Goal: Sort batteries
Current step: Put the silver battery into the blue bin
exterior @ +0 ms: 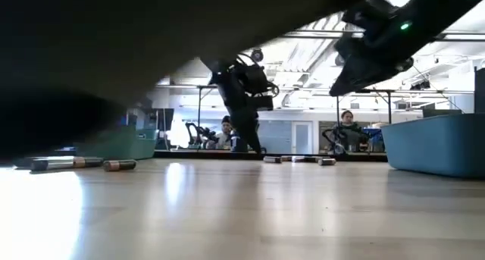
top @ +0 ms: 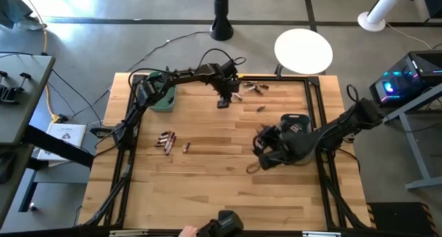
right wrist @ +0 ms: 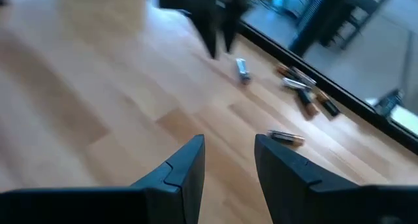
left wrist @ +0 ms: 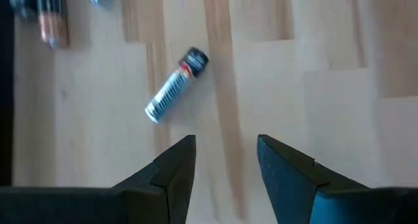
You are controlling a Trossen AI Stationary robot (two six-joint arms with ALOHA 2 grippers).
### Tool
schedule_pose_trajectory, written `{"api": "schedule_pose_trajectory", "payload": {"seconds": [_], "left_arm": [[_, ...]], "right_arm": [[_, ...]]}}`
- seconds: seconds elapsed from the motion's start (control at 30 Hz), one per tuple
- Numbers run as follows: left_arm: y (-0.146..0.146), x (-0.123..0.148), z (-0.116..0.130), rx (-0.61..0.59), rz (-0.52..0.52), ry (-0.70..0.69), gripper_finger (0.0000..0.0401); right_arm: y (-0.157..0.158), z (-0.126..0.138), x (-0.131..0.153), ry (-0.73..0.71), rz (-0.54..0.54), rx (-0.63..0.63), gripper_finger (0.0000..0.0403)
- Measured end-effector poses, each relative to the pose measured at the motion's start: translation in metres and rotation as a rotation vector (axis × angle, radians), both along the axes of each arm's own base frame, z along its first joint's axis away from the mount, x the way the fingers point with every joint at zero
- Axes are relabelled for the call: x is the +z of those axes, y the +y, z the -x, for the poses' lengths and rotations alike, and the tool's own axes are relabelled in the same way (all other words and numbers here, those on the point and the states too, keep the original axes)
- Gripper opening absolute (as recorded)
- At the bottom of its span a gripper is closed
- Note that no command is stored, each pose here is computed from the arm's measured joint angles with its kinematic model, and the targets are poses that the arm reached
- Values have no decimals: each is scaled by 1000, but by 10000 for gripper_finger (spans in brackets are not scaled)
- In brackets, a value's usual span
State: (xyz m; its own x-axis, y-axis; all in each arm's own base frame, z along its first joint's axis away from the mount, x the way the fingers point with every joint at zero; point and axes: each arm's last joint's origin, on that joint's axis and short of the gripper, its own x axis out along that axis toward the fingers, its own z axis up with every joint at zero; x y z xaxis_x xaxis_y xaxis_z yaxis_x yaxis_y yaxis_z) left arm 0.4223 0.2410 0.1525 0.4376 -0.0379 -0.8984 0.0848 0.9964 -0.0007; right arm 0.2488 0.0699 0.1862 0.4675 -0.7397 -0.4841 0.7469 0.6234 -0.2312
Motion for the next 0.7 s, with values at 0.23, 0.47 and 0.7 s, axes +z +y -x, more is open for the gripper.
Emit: {"api": "schedule_pose_trajectory", "payload": {"seconds": [0.23, 0.47, 0.7], "left_arm": [[-8, -7, 13, 197, 70, 47, 158], [-19, 10, 45, 311, 10, -139, 158], [-50, 44, 87, 435, -50, -319, 158]], "right_arm": [[-55, -19, 3, 108, 52, -69, 126], [-111, -40, 1, 71, 40, 209, 126], [-166, -28, -3, -268, -72, 239, 126]]}}
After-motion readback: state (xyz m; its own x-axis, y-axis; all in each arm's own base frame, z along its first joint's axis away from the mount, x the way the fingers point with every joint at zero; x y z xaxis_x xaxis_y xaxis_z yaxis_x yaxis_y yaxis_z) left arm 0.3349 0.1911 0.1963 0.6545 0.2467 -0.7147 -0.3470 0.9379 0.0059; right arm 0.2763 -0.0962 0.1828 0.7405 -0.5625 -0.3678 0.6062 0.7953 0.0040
